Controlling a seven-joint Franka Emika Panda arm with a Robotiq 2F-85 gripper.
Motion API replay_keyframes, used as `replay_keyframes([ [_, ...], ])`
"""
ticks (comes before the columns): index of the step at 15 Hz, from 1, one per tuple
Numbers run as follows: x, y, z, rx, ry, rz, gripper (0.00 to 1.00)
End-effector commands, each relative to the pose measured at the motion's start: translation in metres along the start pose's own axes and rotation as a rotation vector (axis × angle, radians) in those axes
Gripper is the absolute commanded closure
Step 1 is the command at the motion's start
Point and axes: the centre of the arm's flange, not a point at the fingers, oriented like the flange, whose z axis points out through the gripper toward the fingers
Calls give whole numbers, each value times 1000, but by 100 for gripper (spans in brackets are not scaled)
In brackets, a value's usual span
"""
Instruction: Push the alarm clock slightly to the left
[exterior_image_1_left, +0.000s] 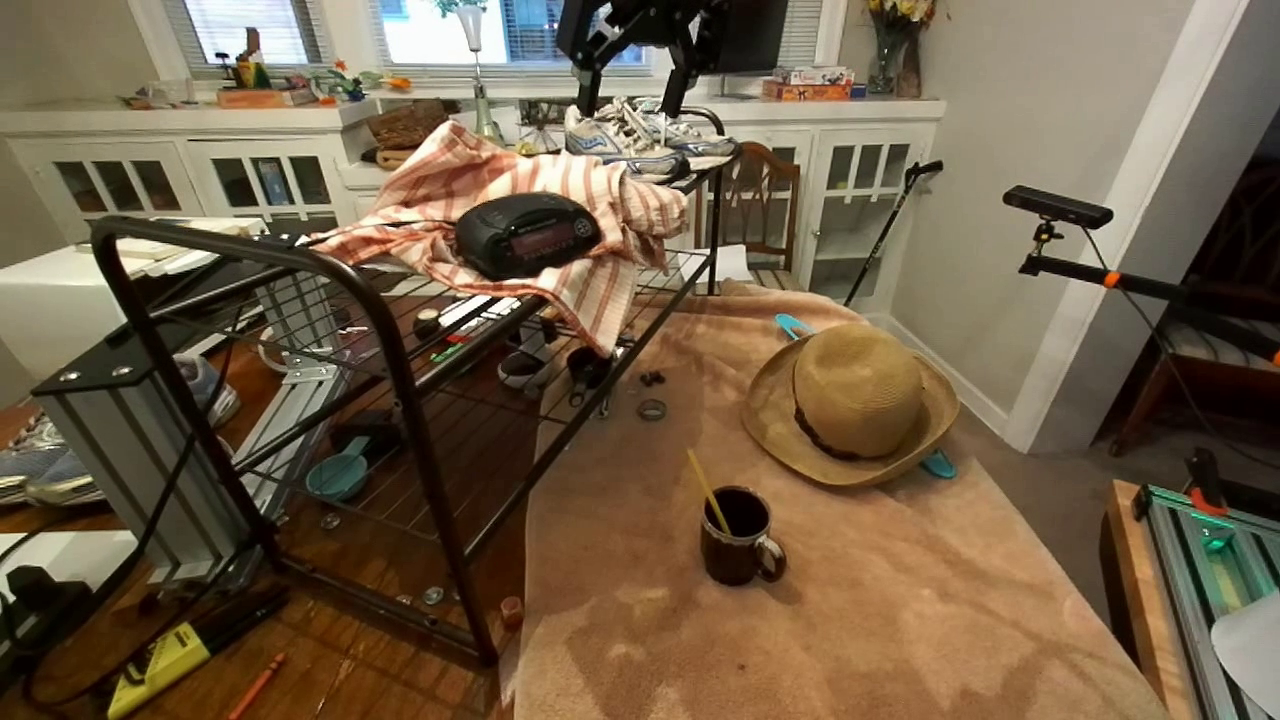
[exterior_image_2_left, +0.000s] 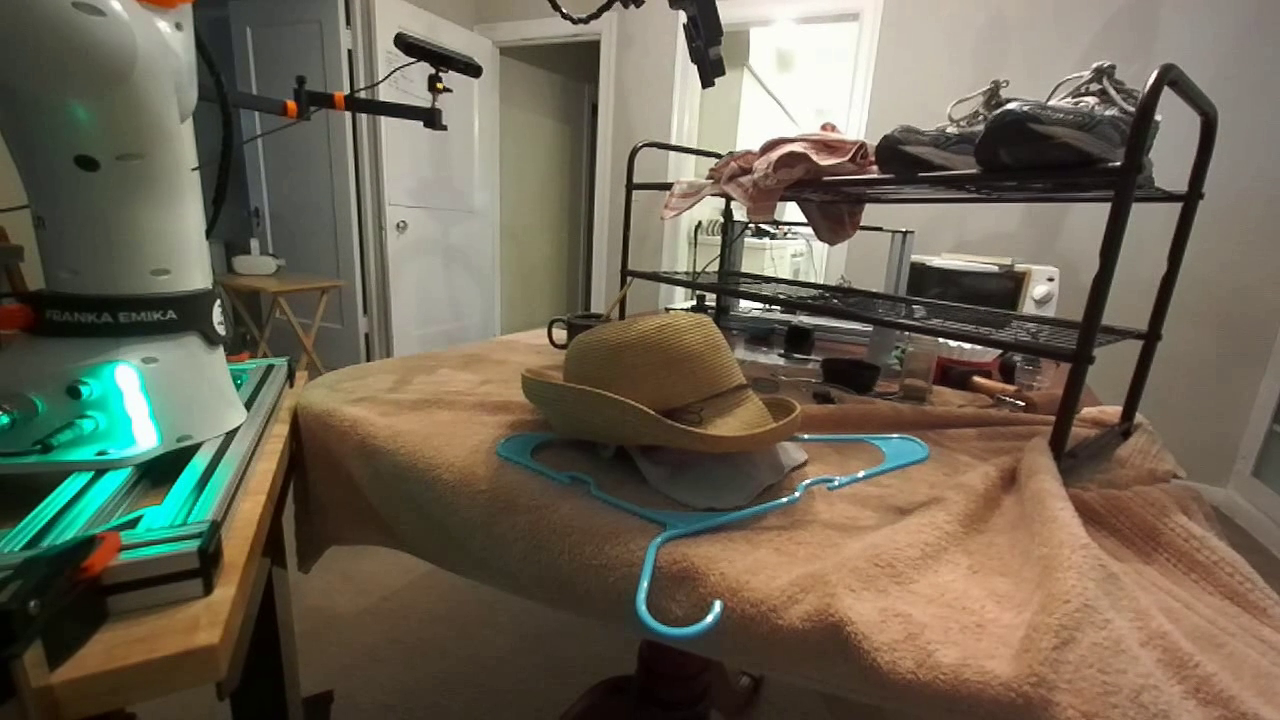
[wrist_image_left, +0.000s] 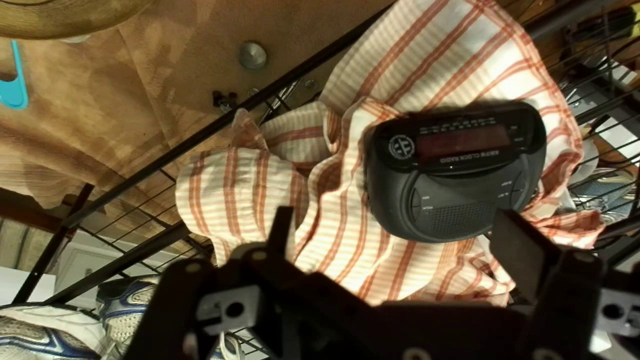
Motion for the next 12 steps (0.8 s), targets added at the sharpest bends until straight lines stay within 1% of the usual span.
replay_keyframes([
  [1,3,-2,2,-6,5,-2,0],
  [3,13,-19,6,7,26,-46,0],
  [9,40,-88,25,9,73,-252,0],
  [12,60,-114,37,15,90,-310,0],
])
